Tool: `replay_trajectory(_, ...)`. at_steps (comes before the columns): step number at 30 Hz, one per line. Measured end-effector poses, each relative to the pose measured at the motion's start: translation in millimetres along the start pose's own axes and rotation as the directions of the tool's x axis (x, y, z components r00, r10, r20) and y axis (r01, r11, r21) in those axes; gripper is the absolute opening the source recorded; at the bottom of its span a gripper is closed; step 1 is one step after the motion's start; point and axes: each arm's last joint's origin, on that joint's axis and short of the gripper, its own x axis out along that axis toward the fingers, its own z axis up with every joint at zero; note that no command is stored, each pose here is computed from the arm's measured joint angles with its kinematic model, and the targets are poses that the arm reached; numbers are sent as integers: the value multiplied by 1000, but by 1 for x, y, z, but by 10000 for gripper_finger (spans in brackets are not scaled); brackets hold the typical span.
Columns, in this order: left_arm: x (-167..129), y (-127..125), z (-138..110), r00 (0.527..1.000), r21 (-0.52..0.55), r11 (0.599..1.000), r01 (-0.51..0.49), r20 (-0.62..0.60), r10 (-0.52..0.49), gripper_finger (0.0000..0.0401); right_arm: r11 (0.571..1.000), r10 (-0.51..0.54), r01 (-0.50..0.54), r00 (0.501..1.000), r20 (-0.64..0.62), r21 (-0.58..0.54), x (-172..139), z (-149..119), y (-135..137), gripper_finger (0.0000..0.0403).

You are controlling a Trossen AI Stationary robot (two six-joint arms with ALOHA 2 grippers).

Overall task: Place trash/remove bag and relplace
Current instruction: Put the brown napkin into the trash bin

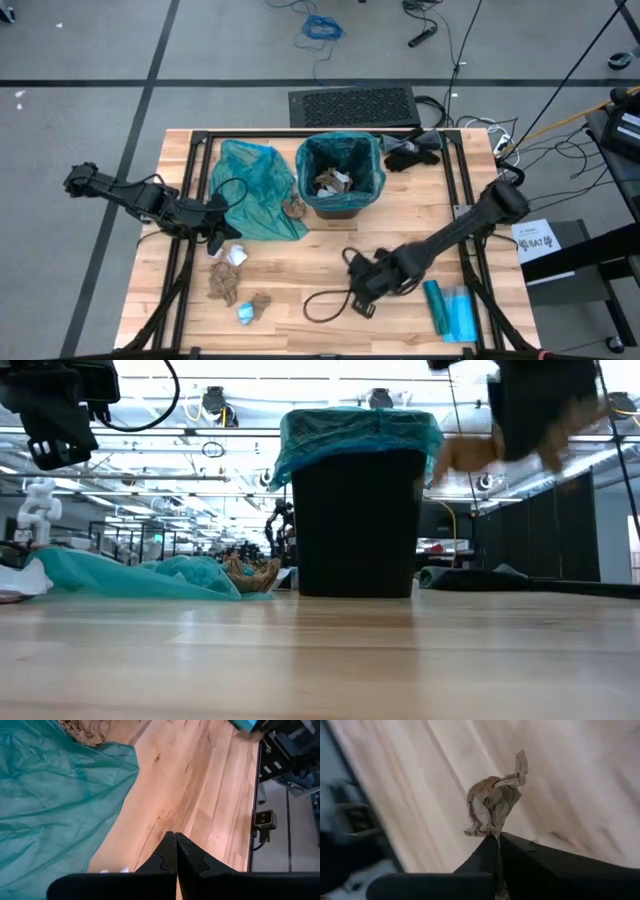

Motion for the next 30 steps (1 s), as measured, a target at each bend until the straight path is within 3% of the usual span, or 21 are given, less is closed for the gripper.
replay_trajectory(6, 1, 0, 0, 1000, 7, 1000, -8, 0, 8, 0, 997, 48, -59, 974, 221, 42, -67, 15, -19, 1)
replay_trajectory(15, 1, 1, 2, 997, 27, 998, -55, 60, 54, 0, 999, 16, -34, 843, 538, 24, -146, 45, -69, 0)
replay_trajectory(24, 5, -9, 15, 965, -5, 998, -59, 256, 59, 0, 991, -81, 129, 723, 686, -19, -167, 95, -116, 4)
replay_trajectory(30, 13, -14, 20, 954, -15, 998, -55, 295, 57, 0, 990, -33, 114, 745, 666, -78, -165, 125, -145, 34)
